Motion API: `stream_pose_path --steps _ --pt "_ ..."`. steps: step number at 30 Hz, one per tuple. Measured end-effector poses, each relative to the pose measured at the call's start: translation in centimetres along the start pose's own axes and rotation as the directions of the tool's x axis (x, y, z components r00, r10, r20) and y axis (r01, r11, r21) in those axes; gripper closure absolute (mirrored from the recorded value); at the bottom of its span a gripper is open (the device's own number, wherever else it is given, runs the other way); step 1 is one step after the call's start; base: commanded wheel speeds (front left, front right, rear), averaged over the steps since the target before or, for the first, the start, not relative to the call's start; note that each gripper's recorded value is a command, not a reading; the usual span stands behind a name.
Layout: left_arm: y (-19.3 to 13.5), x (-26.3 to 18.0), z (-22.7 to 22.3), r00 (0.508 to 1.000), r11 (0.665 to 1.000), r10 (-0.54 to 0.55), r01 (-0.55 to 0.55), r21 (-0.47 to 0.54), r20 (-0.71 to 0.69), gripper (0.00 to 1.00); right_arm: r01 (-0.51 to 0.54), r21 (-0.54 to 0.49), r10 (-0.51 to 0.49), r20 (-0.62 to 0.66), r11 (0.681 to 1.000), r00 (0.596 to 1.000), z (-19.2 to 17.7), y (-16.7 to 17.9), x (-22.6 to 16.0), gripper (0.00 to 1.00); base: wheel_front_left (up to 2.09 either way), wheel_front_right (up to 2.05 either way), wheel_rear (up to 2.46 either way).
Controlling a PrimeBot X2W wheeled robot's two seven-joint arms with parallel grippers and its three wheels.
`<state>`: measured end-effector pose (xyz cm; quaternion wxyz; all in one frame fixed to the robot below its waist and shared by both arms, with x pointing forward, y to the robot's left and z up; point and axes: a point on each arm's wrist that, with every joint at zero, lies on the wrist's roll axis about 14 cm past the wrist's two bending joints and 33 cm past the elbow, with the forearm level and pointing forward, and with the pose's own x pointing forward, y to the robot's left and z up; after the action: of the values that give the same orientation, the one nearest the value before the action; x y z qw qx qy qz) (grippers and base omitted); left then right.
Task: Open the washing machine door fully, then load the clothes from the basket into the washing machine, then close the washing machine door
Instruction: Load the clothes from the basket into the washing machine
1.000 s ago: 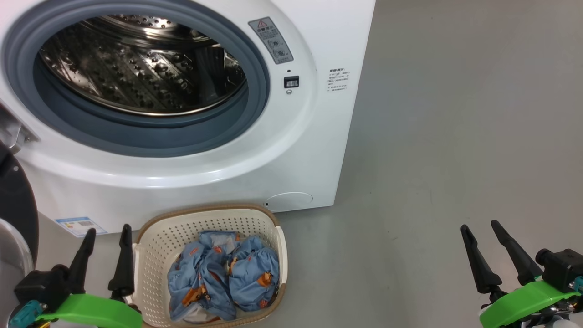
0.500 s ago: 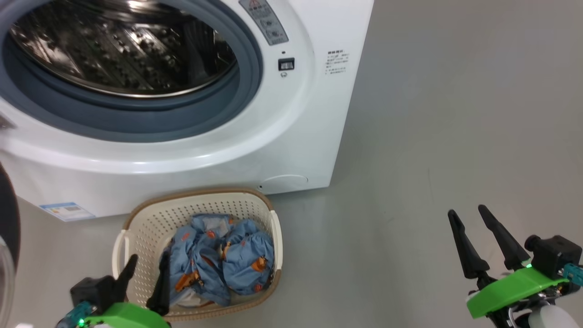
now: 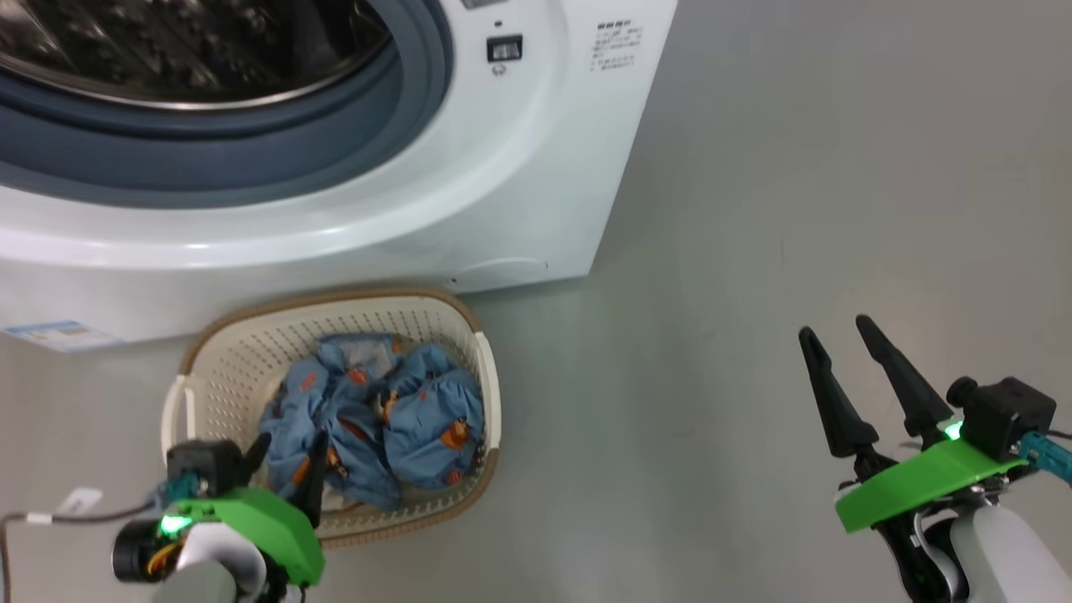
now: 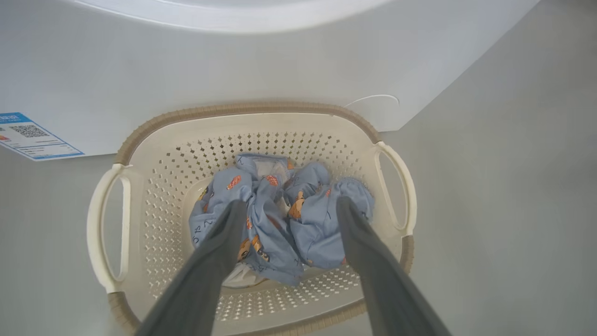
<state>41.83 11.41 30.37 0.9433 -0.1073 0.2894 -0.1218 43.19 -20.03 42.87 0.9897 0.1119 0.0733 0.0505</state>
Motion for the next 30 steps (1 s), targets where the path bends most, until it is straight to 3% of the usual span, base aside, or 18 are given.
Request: stream_pose_path --steps 17,30 --pt "2.8 7.6 -3.9 0.974 0.997 0.023 -0.004 0.083 -0.227 0.0 -0.011 0.001 0.011 -0.065 1.0 0.998 -3.9 -0.7 4.7 0.0 0.0 0.0 0.0" --pt "4.3 10.5 -7.7 0.929 0.994 0.034 0.009 0.113 -0.368 0.0 0.0 -0.024 -0.003 -0.122 1.0 0.993 -7.0 -1.9 6.1 0.0 0.0 0.0 0.0"
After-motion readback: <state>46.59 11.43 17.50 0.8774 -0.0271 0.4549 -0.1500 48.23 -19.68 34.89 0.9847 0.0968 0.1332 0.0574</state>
